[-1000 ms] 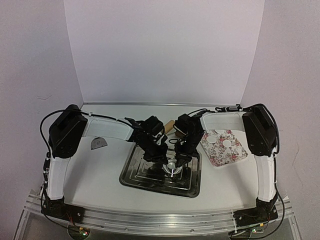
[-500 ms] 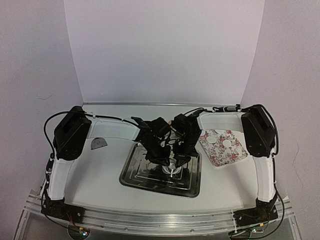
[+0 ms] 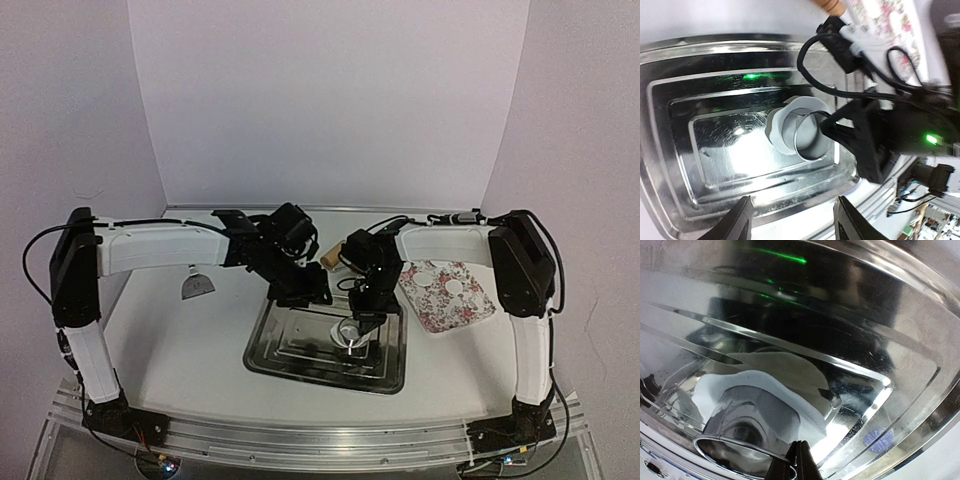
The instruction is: Roll out the dumpling wrappers from the dough
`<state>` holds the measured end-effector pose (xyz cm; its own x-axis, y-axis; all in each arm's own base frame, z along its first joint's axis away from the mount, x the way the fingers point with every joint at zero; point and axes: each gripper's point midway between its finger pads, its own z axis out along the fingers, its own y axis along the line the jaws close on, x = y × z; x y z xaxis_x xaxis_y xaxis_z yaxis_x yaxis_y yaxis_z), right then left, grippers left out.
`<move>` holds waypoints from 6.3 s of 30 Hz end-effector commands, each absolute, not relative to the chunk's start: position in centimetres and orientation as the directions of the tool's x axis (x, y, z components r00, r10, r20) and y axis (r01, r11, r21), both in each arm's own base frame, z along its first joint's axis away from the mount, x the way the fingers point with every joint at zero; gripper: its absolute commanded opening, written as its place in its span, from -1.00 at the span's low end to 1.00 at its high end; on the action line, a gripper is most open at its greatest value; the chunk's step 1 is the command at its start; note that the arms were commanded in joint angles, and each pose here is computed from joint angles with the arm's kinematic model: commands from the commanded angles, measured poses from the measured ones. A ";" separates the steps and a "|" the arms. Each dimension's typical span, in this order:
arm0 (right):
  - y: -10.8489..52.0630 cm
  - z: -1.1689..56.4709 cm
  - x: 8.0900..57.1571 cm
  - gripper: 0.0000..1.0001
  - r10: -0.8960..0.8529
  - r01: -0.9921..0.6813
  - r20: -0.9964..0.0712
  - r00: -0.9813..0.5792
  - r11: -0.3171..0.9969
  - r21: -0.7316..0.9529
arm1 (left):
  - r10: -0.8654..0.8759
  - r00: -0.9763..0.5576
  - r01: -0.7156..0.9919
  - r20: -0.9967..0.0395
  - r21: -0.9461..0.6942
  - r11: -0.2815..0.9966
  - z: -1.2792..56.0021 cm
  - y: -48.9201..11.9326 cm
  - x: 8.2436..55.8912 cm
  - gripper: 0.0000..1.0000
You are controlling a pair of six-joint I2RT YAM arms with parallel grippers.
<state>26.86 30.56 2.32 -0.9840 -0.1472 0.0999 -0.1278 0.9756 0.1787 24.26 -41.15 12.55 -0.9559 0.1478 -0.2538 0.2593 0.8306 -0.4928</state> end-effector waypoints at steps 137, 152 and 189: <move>33.4 3.2 26.5 -0.70 -0.198 -0.160 0.119 -0.973 0.949 0.271 | 0.186 -0.982 0.114 -0.016 -0.839 0.531 9.8 -45.6 22.6 -0.62; 33.4 9.1 27.0 -0.10 -0.163 -0.153 0.003 -0.987 0.932 0.329 | 0.113 -0.991 0.130 -0.076 -0.780 0.612 12.6 -42.7 22.7 -0.20; 36.7 6.1 24.7 -0.37 -0.376 -0.344 0.025 -0.926 0.871 0.351 | 0.103 -0.993 0.021 0.064 -0.746 0.666 6.7 -43.6 23.3 -0.40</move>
<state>23.84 36.02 6.13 -0.9333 -0.3554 0.0514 -0.3162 0.8812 0.3514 22.23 -41.94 4.75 -0.9901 0.0864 0.1106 -0.0151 0.7176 -0.6963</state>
